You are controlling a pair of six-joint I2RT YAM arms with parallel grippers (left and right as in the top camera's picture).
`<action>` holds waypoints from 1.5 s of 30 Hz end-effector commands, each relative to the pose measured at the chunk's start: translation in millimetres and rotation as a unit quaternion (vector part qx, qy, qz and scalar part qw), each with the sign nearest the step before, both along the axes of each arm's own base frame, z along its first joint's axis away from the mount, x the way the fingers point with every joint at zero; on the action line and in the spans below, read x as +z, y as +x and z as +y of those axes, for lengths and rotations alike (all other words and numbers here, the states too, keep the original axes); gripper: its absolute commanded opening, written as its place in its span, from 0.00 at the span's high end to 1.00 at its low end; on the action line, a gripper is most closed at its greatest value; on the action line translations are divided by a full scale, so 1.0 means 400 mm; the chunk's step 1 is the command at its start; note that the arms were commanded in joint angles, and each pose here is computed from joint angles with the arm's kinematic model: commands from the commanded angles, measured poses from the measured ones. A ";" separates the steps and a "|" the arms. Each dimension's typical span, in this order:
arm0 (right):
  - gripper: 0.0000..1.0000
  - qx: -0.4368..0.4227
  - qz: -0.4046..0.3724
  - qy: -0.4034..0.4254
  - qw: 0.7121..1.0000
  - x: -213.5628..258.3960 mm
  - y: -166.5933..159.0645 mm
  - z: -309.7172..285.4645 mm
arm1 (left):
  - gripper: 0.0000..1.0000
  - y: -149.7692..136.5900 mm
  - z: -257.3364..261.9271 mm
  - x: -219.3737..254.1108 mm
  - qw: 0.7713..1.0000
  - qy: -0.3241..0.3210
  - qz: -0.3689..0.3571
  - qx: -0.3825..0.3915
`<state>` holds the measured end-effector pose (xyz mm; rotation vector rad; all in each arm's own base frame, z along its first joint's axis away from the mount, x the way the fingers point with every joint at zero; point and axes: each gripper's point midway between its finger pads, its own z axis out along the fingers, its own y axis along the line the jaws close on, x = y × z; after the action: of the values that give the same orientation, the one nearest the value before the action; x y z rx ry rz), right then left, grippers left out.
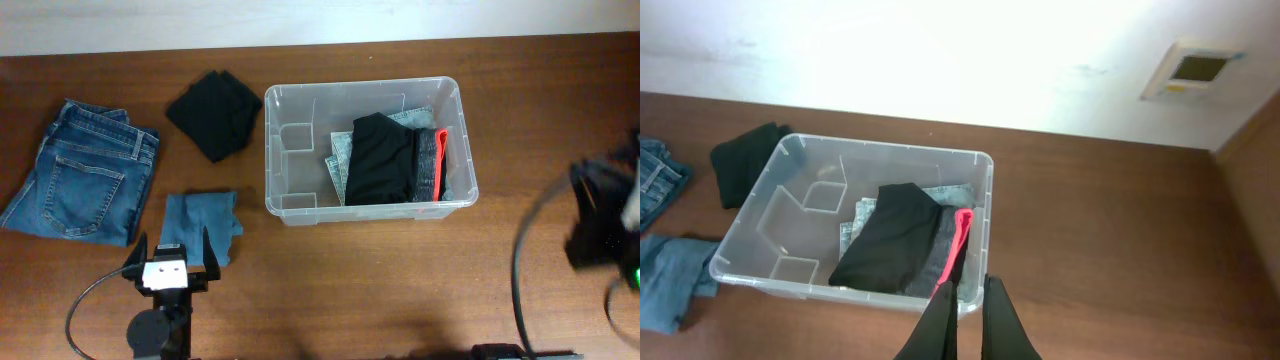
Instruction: Pack container
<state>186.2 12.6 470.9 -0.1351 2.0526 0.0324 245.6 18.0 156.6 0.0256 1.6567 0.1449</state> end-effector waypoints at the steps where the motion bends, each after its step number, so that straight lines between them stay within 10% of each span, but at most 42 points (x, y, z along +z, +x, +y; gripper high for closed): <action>1: 0.96 -0.019 -0.009 -0.005 1.000 0.003 -0.051 -0.015 | 0.00 0.000 -0.004 -0.005 1.000 0.004 0.002 -0.005; 24: 0.91 -0.119 -0.013 -0.013 0.993 -0.021 -0.102 -0.092 | 0.01 0.000 -0.004 -0.005 1.000 0.004 0.002 -0.005; 30: 0.54 -0.119 -0.008 -0.013 0.993 -0.027 -0.099 -0.092 | 0.00 0.000 -0.004 -0.005 1.000 0.004 0.002 -0.005; 41: 0.58 -0.045 -0.003 0.023 0.999 -0.032 -0.084 -0.022 | 0.00 0.000 -0.004 -0.005 1.000 0.004 0.002 -0.005; 45: 0.19 -0.044 0.013 0.024 0.999 -0.050 -0.090 -0.020 | 0.00 0.000 -0.004 -0.005 1.000 0.004 0.002 -0.005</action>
<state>147.7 -1.1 456.3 -0.0003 2.0553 -0.0104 245.6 18.0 156.6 0.0256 1.6567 0.1449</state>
